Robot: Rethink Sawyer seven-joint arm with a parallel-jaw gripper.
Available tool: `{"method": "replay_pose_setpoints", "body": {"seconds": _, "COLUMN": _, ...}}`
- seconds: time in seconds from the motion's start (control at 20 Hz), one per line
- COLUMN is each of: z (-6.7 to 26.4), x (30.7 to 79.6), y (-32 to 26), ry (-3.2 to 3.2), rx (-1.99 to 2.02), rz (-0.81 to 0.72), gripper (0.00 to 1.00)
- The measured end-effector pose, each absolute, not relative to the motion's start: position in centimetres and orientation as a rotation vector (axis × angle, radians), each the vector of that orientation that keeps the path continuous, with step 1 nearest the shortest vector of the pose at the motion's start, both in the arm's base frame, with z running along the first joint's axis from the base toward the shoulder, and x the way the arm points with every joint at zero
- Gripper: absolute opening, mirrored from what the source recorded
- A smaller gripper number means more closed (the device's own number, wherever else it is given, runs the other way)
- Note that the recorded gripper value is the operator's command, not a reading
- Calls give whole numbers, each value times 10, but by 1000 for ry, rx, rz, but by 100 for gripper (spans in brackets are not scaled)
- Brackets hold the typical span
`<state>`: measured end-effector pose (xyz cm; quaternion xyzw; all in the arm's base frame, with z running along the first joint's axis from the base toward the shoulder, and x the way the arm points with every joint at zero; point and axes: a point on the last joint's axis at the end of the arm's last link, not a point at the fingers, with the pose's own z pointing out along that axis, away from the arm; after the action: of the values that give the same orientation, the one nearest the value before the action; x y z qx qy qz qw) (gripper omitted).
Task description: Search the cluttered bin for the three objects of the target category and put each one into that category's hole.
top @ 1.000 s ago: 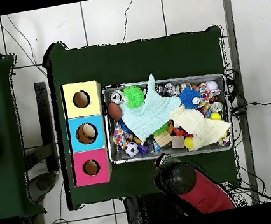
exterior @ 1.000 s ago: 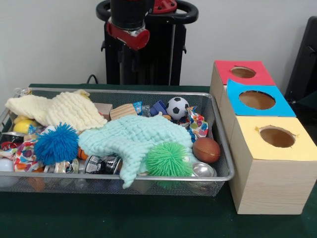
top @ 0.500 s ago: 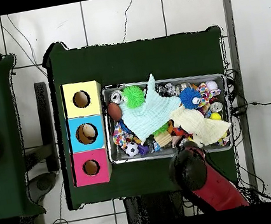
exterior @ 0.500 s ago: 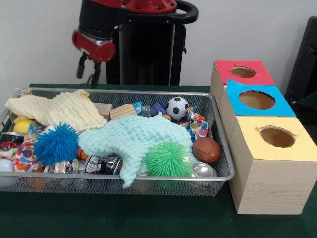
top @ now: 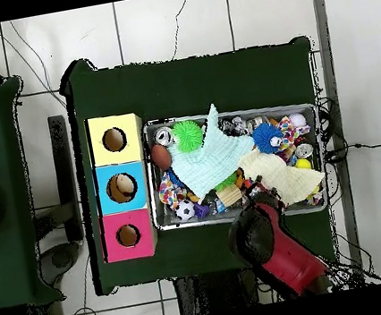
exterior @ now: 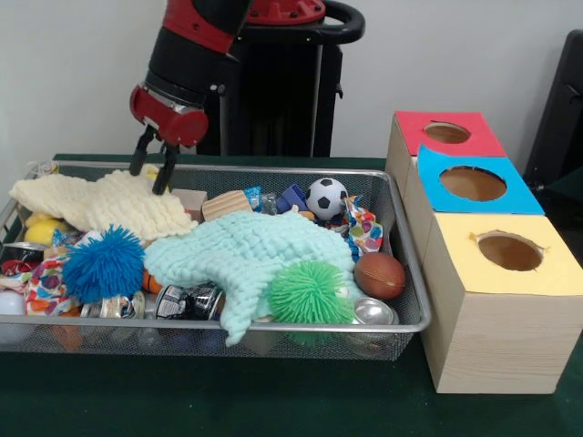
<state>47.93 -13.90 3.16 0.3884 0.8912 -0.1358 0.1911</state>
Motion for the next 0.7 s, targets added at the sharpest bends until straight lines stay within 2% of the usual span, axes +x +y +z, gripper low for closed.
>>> {"method": "replay_pose_setpoints", "body": {"seconds": 0.7, "z": 21, "x": 479, "y": -106, "ry": 2612, "rx": 1170, "rz": -287, "gripper": 100}}
